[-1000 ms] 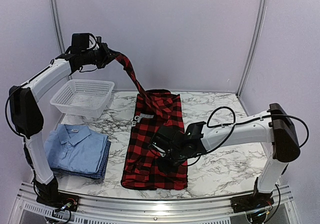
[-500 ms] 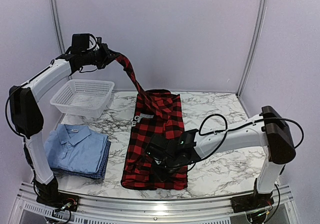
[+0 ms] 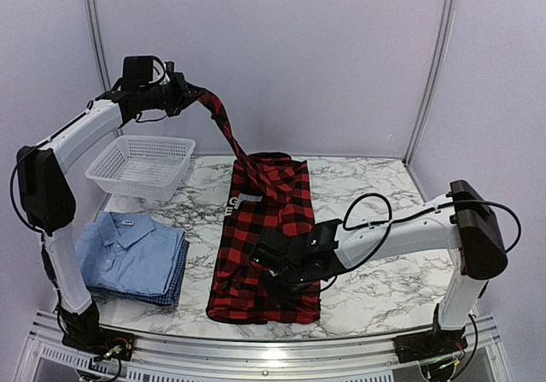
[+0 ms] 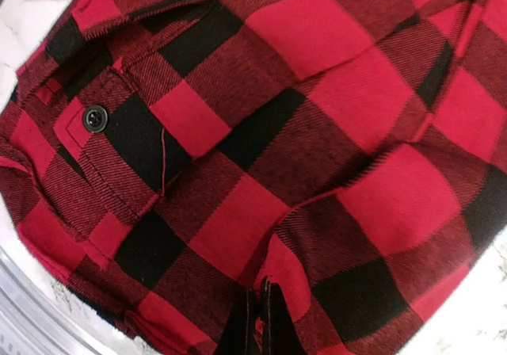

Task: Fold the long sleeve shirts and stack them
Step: Adjust the corner of the shirt on the rectangle-folded shirt.

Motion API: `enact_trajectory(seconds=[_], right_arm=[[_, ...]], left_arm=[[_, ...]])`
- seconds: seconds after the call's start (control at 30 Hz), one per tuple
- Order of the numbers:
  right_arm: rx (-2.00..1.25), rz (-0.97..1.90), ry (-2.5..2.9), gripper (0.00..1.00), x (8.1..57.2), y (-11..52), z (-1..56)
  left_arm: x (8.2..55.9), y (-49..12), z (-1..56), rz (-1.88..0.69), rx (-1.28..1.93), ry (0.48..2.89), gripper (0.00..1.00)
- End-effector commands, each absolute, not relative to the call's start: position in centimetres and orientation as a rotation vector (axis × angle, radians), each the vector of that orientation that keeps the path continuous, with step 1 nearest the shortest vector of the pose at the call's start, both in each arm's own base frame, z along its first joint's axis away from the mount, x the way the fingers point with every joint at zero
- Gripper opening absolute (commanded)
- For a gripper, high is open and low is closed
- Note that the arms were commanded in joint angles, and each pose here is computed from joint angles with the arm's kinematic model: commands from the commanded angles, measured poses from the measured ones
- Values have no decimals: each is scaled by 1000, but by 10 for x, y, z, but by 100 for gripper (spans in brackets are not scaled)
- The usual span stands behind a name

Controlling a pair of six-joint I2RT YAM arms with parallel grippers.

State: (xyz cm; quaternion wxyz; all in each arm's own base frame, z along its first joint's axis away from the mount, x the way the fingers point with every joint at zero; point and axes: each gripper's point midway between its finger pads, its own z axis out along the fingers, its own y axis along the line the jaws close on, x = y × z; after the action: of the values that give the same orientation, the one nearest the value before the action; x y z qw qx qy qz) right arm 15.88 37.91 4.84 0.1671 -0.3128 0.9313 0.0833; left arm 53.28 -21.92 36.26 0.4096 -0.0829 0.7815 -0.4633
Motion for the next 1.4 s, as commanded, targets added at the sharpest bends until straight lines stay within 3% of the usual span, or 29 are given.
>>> enact_trajectory(seconds=[0.0, 0.4, 1.0, 1.37], right_arm=[[-793, 271, 2557, 0, 171, 370, 90], [-809, 476, 2560, 0, 147, 351, 97], [-814, 641, 2491, 0, 166, 393, 119], [-847, 664, 2569, 0, 158, 395, 86]], left_arm=[[540, -223, 398, -1198, -144, 1874, 0], [546, -232, 441, -1252, -63, 1724, 0], [557, -235, 414, -1242, -83, 1771, 0], [555, -240, 406, -1259, -76, 1795, 0]])
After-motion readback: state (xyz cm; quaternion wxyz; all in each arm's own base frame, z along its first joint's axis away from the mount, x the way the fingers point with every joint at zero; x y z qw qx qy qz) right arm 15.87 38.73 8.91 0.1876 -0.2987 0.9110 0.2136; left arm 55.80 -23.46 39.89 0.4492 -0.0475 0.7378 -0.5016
